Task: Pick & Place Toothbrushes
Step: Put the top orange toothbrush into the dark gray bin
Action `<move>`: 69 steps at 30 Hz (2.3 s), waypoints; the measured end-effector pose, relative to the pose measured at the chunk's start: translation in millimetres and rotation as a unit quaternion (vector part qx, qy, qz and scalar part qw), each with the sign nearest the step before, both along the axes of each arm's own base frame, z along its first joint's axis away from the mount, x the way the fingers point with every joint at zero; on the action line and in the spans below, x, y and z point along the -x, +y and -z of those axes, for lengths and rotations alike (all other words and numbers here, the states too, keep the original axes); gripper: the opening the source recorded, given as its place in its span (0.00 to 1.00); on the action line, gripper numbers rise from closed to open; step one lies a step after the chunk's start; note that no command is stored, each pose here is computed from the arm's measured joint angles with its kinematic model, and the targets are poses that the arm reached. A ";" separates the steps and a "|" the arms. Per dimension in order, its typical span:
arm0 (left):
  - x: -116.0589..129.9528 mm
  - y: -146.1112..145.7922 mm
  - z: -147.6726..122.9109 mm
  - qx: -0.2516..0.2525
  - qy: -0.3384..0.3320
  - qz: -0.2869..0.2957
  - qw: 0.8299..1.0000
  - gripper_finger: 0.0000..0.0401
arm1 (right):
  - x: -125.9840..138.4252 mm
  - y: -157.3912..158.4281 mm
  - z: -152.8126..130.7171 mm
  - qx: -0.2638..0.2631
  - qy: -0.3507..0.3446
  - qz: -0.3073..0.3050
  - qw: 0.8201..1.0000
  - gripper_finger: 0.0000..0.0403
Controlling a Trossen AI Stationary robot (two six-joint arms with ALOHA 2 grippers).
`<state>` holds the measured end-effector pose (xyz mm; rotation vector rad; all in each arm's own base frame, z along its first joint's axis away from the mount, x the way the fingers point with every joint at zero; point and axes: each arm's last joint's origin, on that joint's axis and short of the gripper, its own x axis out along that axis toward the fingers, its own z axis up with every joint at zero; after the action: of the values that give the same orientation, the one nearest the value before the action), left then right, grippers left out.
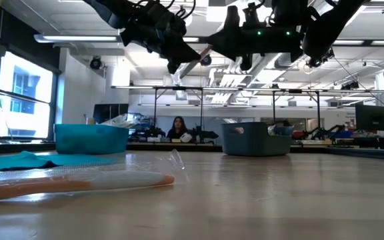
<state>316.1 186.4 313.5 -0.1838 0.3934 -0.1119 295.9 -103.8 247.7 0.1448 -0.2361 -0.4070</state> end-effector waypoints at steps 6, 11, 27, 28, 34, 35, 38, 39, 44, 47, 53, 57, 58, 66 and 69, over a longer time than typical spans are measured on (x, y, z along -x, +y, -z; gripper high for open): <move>0.1 -0.1 -0.3 -0.001 -0.001 0.000 1.000 0.04 | 0.0 0.0 0.0 -0.001 -0.001 -0.001 1.000 0.09; 0.1 -0.1 -0.3 -0.003 -0.001 0.000 1.000 0.04 | -0.1 0.3 -0.2 -0.001 -0.002 -0.003 1.000 0.04; 0.2 2.5 0.5 -0.001 0.014 -0.050 0.999 0.32 | -0.1 0.0 0.5 -0.006 0.000 0.001 1.000 0.03; 0.2 2.9 0.6 -0.004 0.016 -0.056 0.998 0.34 | -0.1 -0.1 0.5 -0.006 0.000 0.001 1.000 0.03; 0.2 3.3 0.7 -0.007 0.017 -0.061 0.998 0.43 | -0.1 0.1 0.5 -0.006 0.000 -0.001 1.000 0.03; 0.2 3.3 0.7 -0.007 0.017 -0.061 0.998 0.44 | -0.1 0.1 0.4 -0.006 0.000 -0.001 1.000 0.03; 0.2 3.3 0.7 -0.007 0.017 -0.061 0.998 0.44 | -0.1 -0.1 0.6 -0.007 0.000 0.002 1.000 0.03; 0.2 3.3 0.7 -0.007 0.017 -0.062 0.998 0.44 | -0.1 -0.1 0.9 -0.007 0.002 0.002 1.000 0.03; 0.2 3.2 0.6 0.013 0.018 -0.067 0.998 0.44 | 1.7 -0.4 0.9 -0.013 0.018 0.017 1.000 0.03; 0.3 3.4 0.6 -0.002 0.016 -0.060 0.998 0.44 | 4.8 -0.1 -1.8 -0.018 0.029 0.025 0.999 0.03; 10.9 13.4 -6.4 -0.013 0.005 -0.074 0.997 0.44 | 18.3 2.4 -13.6 -0.016 0.067 0.059 0.996 0.03; 20.6 17.9 3.3 -0.011 -0.011 -0.070 0.997 0.44 | 32.3 4.5 -22.4 -0.019 0.102 0.085 0.991 0.03; 24.8 17.9 5.9 -0.008 -0.018 -0.070 0.997 0.44 | 36.5 5.0 -24.5 -0.022 0.111 0.091 0.989 0.03; 71.4 7.5 28.7 0.004 -0.046 -0.113 0.993 0.44 | 62.9 3.0 -32.5 -0.049 0.160 0.117 0.979 0.03; 89.0 -4.8 31.9 0.001 -0.062 -0.121 0.991 0.44 | 68.6 -1.0 -31.1 -0.070 0.170 0.119 0.976 0.03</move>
<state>227.1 181.6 281.7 -0.2247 0.2443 0.1155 227.3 -104.8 278.8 0.1834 0.1146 -0.6797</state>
